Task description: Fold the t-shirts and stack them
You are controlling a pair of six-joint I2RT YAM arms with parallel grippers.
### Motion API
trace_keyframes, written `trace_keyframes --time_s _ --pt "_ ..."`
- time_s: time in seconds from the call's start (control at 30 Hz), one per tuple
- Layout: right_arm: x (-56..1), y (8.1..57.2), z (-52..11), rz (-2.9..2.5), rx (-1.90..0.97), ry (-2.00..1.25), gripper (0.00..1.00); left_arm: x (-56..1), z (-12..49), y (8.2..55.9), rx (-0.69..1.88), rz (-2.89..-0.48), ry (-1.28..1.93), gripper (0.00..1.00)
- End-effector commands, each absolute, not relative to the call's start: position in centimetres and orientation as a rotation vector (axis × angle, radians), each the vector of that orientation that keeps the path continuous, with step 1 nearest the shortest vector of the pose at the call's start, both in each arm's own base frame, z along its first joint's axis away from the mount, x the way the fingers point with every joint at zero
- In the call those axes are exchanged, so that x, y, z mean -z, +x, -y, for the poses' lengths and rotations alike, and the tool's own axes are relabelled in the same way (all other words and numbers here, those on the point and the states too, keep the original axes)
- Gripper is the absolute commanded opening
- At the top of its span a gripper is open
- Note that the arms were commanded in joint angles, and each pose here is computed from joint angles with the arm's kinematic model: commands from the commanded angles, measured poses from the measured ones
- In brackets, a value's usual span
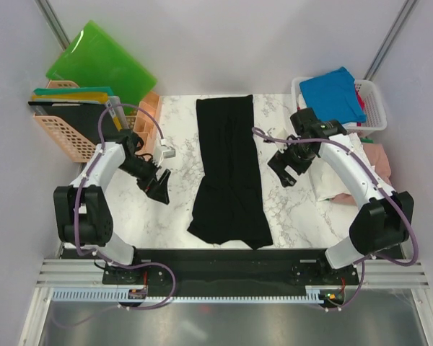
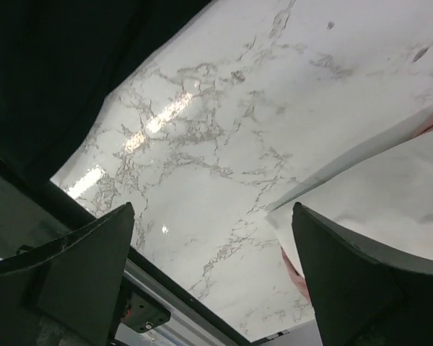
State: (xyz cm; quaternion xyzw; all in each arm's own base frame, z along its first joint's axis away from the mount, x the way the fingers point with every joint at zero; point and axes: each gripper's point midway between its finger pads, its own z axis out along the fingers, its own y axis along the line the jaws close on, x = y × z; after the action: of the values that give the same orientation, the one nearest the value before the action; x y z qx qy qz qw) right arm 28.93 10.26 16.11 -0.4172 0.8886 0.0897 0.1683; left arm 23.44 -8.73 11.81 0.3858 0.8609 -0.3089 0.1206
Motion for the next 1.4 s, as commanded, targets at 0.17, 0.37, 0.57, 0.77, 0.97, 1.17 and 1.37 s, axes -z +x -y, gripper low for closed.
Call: trace_keyframes --time_s 0.17,0.37,0.57,0.77,0.97,1.17,1.37 --pt "-17.3 26.3 -11.3 -2.214 -0.287 -1.306 0.98 -16.1 12.1 23.6 0.866 -2.18 1.135 1.0" --pt "-16.8 24.3 -14.4 -2.079 -0.366 -1.408 0.98 -18.3 14.2 23.5 0.493 -1.843 1.229 1.0" --pt "-16.3 22.1 -18.1 -1.993 -0.411 -1.533 0.98 -17.6 14.6 23.3 0.371 -1.824 1.215 1.0" --pt "-14.2 19.6 -22.8 -1.95 -0.441 -1.673 0.95 -18.3 13.3 25.3 0.252 -1.869 1.108 1.0" --pt "-11.5 17.6 -24.8 -1.929 -0.467 -1.811 0.95 -17.0 13.8 23.8 0.319 -1.859 1.161 1.0" --pt "-11.1 15.3 -26.1 -1.866 -0.494 -1.893 0.94 -14.3 11.2 24.8 0.127 -1.904 1.156 1.0" --pt "-8.9 13.4 -27.8 -1.788 -0.413 -2.044 0.93 -15.3 7.8 26.6 -0.063 -1.912 1.015 1.0"
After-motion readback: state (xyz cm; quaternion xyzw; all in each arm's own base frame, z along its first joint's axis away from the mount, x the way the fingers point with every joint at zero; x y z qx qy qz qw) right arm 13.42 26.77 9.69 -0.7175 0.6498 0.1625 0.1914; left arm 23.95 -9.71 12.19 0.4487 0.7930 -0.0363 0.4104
